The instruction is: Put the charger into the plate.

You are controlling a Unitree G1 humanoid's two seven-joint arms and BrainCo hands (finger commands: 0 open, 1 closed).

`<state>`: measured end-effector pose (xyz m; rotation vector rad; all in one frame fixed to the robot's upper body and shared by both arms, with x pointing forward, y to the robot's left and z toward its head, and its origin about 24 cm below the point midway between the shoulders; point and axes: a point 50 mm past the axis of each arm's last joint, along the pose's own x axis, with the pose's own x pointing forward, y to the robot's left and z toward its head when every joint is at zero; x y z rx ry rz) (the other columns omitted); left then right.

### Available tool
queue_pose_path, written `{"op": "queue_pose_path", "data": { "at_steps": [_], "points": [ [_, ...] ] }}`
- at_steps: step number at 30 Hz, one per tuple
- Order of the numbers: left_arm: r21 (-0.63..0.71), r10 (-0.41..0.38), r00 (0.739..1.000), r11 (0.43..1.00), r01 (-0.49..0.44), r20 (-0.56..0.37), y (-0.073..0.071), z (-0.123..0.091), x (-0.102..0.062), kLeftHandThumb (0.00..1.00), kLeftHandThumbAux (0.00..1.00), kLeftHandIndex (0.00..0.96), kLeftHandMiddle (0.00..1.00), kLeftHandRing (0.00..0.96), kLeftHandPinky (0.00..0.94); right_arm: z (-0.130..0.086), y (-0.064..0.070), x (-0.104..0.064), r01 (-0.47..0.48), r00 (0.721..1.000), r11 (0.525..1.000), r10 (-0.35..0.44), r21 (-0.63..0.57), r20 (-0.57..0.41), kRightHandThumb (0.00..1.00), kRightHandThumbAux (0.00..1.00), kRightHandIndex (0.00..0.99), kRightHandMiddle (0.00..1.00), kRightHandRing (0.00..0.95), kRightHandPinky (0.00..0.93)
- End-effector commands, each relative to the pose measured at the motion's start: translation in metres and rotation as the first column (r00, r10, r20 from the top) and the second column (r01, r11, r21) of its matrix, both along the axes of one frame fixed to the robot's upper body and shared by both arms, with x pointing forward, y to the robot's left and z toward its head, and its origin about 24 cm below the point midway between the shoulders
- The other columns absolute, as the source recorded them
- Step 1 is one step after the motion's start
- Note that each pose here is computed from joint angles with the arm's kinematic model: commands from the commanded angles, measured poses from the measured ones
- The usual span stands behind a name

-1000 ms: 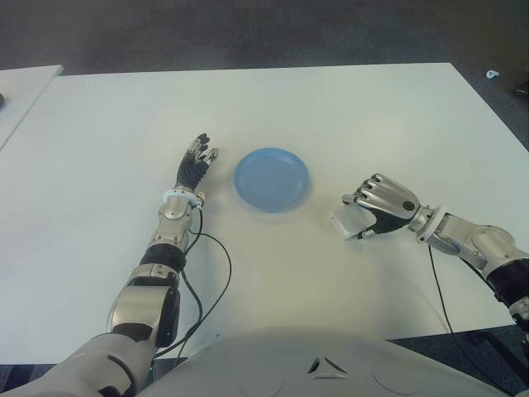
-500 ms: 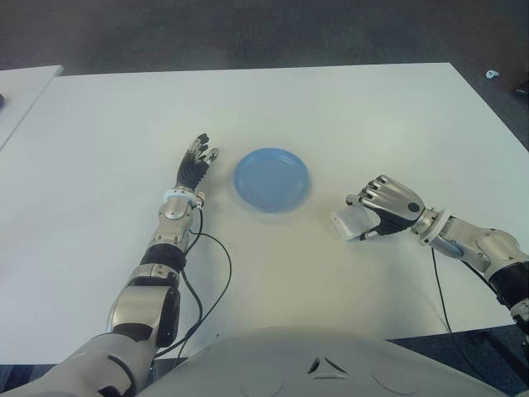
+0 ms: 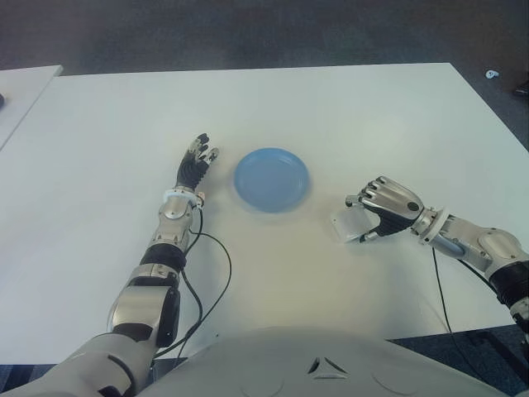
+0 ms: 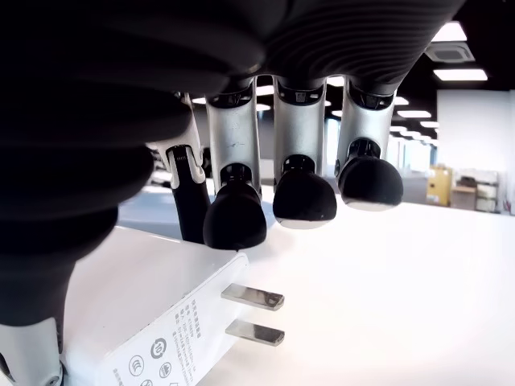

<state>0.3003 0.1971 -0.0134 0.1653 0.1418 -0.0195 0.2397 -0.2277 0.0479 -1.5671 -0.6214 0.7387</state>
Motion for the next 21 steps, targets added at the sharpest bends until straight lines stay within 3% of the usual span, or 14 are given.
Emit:
{"op": "queue_pose_path", "data": {
  "at_steps": [1,12,21],
  "points": [
    [-0.010,-0.024,0.996,1.000,0.023,-0.091,-0.004,-0.017,-0.010,0.000,0.516,0.038,0.089,0.059,0.041,-0.005,0.000,-0.003,-0.009,0.999,1.000,0.008,-0.028,-0.034,0.716,0.702,0.442,0.849,0.844,0.872],
    [-0.005,-0.027,0.995,1.000,0.026,-0.092,-0.004,-0.017,-0.011,0.000,0.514,0.043,0.084,0.056,0.036,-0.004,0.000,-0.002,0.013,1.000,0.998,-0.012,-0.056,0.013,0.714,0.709,0.441,0.874,0.877,0.887],
    [-0.010,-0.029,0.995,1.000,0.028,-0.093,-0.004,-0.017,-0.010,0.000,0.510,0.045,0.088,0.056,0.035,0.014,0.007,0.006,0.004,0.993,0.998,0.003,-0.059,0.122,0.724,0.709,0.440,0.888,0.889,0.887]
  ]
}}
